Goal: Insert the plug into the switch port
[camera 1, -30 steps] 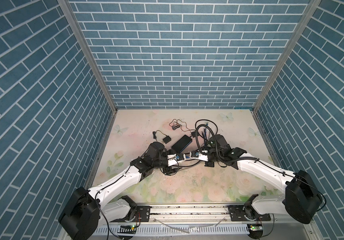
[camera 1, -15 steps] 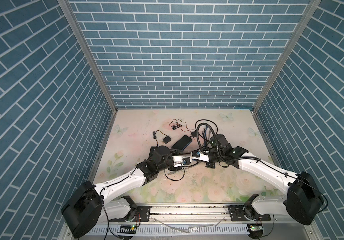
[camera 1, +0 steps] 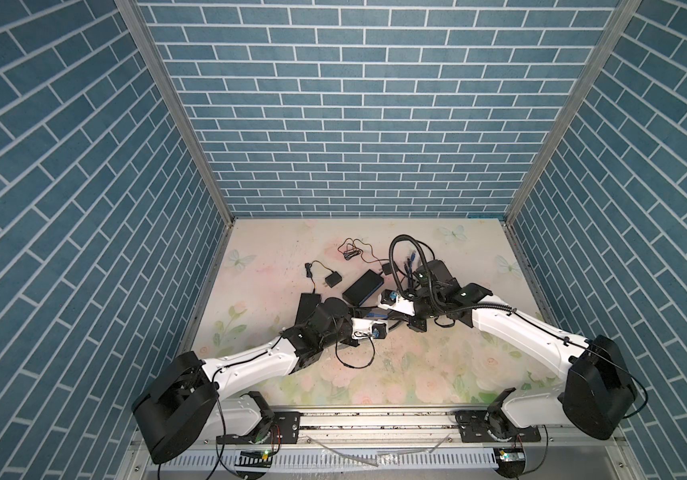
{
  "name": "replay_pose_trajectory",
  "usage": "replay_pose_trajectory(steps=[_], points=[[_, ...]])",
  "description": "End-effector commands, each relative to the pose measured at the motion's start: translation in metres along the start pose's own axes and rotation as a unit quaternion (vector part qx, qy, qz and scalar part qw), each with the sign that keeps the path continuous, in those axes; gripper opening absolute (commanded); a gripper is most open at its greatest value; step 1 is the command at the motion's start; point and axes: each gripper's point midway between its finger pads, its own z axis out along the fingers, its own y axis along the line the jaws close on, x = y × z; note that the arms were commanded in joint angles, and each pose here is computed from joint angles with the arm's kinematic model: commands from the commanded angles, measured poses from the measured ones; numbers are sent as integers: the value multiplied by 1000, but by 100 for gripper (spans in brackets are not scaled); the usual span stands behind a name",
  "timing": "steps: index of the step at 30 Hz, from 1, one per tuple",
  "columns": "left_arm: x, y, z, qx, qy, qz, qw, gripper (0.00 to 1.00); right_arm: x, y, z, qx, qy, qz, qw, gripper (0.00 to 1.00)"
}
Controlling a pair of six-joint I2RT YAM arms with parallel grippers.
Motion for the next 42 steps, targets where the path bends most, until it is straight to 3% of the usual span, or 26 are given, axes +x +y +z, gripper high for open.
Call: replay_pose_trajectory(steps=[1, 7, 11, 14, 20, 27, 31, 37, 42], points=[[-3, 4, 1, -14, -5, 2, 1000, 28, -15, 0, -5, -18, -16, 14, 1000, 0], [-8, 3, 3, 8, -6, -35, 999, 14, -17, 0, -4, -24, -22, 14, 999, 0], [-11, -1, 4, 28, -9, -75, 997, 12, -16, -7, -1, -6, -23, 4, 1000, 0], [-11, -1, 6, 50, 6, -126, 991, 11, -16, -16, -1, 36, -38, -29, 998, 15], [-15, -2, 5, 121, 20, -241, 963, 12, -20, -19, -8, 121, -102, -139, 978, 34], [-21, 2, -3, 192, -16, -325, 926, 12, -14, -20, -9, 147, -95, -194, 965, 37], [-23, 6, -5, 215, -34, -346, 913, 12, -16, -11, -6, 125, -106, -219, 962, 37], [-25, 6, -2, 239, -34, -346, 907, 12, -28, -5, 0, 107, -137, -247, 953, 37], [-31, 4, -3, 255, -45, -347, 902, 12, -28, -10, 11, 107, -127, -263, 950, 36]])
